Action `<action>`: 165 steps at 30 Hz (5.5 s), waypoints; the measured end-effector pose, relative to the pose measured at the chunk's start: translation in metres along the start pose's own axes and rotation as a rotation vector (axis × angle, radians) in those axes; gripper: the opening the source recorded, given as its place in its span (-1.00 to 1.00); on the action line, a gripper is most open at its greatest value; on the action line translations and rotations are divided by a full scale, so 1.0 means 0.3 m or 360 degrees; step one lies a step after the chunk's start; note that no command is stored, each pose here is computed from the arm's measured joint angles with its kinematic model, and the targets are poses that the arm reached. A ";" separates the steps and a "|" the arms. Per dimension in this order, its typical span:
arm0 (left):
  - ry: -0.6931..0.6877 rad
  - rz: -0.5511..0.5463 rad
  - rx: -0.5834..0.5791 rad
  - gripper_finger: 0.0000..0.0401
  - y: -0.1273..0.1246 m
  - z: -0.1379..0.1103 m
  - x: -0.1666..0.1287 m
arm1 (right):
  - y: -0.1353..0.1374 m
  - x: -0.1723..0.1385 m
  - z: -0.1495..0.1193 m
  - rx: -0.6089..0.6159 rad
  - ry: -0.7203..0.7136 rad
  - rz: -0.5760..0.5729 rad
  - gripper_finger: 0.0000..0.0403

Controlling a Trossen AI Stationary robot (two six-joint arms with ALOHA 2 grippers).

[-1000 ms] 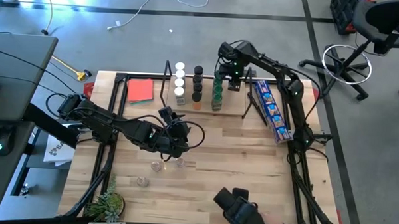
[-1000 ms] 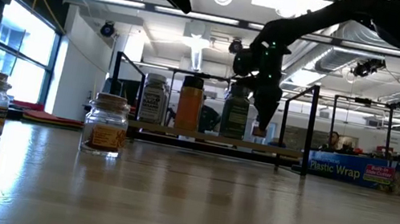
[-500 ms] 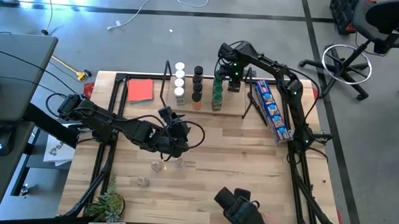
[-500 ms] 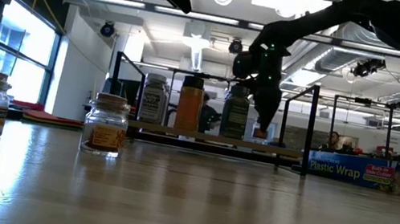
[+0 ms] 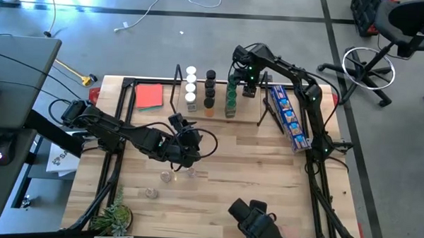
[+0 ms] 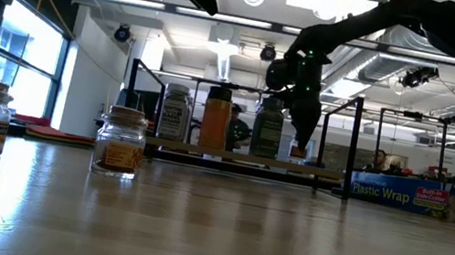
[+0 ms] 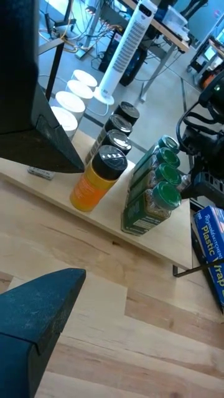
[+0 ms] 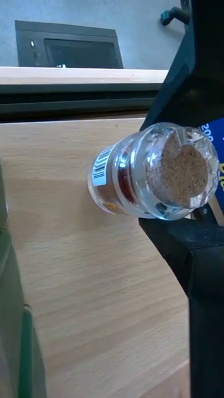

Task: Shelf spices
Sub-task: Put the brown seasoning bottle on the shelf, then put the brown seasoning bottle on the shelf aligned with the other brown seasoning bottle

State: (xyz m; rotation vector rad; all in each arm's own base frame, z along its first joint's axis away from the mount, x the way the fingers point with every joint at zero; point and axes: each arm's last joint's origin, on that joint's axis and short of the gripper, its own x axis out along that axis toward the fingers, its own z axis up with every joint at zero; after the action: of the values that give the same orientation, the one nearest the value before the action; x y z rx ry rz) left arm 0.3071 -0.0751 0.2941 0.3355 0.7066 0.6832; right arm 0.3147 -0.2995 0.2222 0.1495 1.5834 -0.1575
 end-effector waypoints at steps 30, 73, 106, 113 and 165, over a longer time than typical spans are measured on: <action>-0.0056 -0.0096 0.0047 0.29 -0.049 -0.026 -0.164 | 0.482 -0.524 -0.116 -0.0404 -0.0503 -0.0256 0.24; 0.0312 -0.0241 -0.1084 0.14 -0.058 -0.289 -0.303 | 1.362 0.223 0.263 -0.0665 -0.1270 0.0181 0.24; 0.0192 -0.0259 -0.1027 0.14 -0.067 -0.297 -0.333 | 1.019 -0.066 -0.217 -0.0246 -0.1067 -0.0318 -0.20; 0.0107 -0.0219 -0.1041 0.14 -0.062 -0.290 -0.327 | 0.741 -0.147 -0.317 0.0116 -0.1183 -0.0393 -0.20; 0.0183 -0.0188 -0.1030 0.14 -0.053 -0.281 -0.296 | 0.364 0.074 -0.223 0.0397 -0.0836 -0.0382 0.15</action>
State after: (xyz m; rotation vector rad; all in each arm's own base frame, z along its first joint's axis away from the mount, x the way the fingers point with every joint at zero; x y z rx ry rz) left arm 0.2065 -0.1418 0.2681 -0.3391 0.5721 0.7828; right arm 0.2697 -0.1796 0.2003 0.0999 1.0487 -0.5387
